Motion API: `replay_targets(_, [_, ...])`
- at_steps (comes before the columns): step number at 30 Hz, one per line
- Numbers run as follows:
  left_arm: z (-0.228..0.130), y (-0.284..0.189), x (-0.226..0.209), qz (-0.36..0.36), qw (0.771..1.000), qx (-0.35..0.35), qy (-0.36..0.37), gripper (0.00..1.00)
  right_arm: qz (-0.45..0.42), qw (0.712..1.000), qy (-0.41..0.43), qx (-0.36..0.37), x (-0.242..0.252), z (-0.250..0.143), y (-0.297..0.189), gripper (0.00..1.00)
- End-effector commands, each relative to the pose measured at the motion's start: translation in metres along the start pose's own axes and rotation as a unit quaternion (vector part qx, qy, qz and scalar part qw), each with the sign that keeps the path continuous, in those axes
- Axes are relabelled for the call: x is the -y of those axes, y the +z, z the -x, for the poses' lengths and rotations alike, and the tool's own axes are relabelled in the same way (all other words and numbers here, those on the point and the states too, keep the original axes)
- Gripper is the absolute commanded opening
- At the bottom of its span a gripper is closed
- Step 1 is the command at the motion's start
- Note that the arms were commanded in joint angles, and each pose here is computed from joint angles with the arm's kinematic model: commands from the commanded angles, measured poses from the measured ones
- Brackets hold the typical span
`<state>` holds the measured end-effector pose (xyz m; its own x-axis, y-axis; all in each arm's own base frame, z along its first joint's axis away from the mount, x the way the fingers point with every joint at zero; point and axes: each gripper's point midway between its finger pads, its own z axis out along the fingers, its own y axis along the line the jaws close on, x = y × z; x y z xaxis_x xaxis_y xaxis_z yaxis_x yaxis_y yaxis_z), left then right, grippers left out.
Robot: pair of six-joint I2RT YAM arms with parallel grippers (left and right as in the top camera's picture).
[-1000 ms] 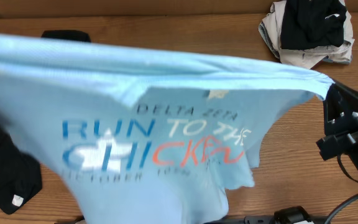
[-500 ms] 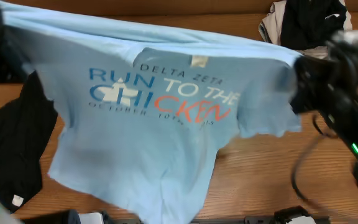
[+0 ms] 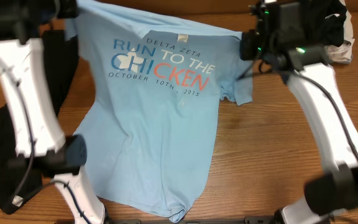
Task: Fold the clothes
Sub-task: 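Hold the T-shirt by both shoulders and shake it out in the air, then lay the T-shirt flat on the table and release both grippers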
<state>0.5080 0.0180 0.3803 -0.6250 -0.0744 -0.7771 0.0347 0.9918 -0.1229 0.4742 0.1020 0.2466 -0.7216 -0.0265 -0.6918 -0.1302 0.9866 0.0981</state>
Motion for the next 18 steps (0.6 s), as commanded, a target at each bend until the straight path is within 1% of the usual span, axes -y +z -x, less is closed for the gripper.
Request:
replay_targets(1, [-0.009, 0.070, -0.001, 0.001, 1.000, -0.018, 0.018, 0.06, -0.025, 1.000, 0.010, 0.008, 0.021, 0.005, 0.052, 0.04])
replay_targets(2, [-0.010, 0.086, -0.001, 0.000, 1.000, -0.017, 0.018, 0.17, -0.025, 1.000, 0.011, 0.012, 0.022, 0.006, 0.061, 0.04])
replay_targets(3, [-0.013, 0.105, -0.002, -0.002, 1.000, -0.018, 0.016, 0.45, -0.026, 0.999, 0.012, 0.022, 0.024, 0.009, 0.071, 0.08])
replay_targets(4, [-0.016, 0.121, -0.002, -0.003, 1.000, -0.019, 0.017, 0.60, -0.026, 0.999, 0.013, 0.029, 0.025, 0.012, 0.078, 0.27])
replay_targets(5, [-0.020, 0.134, -0.003, -0.004, 1.000, -0.023, 0.016, 0.88, -0.025, 0.999, 0.013, 0.038, 0.026, 0.016, 0.084, 0.56])
replay_targets(6, [-0.025, 0.145, -0.004, -0.005, 0.999, -0.028, 0.015, 1.00, -0.025, 0.999, 0.013, 0.046, 0.027, 0.019, 0.087, 0.79])
replay_targets(7, [-0.030, 0.152, -0.004, -0.006, 0.999, -0.034, 0.012, 1.00, -0.024, 0.998, 0.014, 0.053, 0.026, 0.022, 0.087, 0.96])
replay_targets(8, [-0.034, 0.158, -0.005, -0.005, 0.999, -0.040, 0.002, 1.00, -0.023, 0.998, 0.015, 0.058, 0.026, 0.025, 0.086, 1.00])
replay_targets(10, [-0.036, 0.159, -0.006, -0.005, 0.999, -0.042, -0.010, 1.00, -0.021, 0.997, 0.021, 0.068, 0.024, 0.033, 0.075, 1.00])
replay_targets(12, [-0.030, 0.145, -0.003, -0.005, 0.999, -0.037, -0.019, 1.00, -0.017, 0.997, 0.028, 0.073, 0.022, 0.039, 0.053, 1.00])
replay_targets(13, [-0.023, 0.125, 0.001, -0.010, 0.999, -0.033, -0.021, 1.00, -0.010, 0.997, 0.035, 0.070, 0.018, 0.042, 0.027, 1.00])
replay_targets(18, [-0.015, 0.059, 0.033, -0.053, 0.998, -0.033, -0.017, 1.00, -0.001, 0.998, 0.040, 0.050, 0.012, 0.030, -0.040, 1.00])
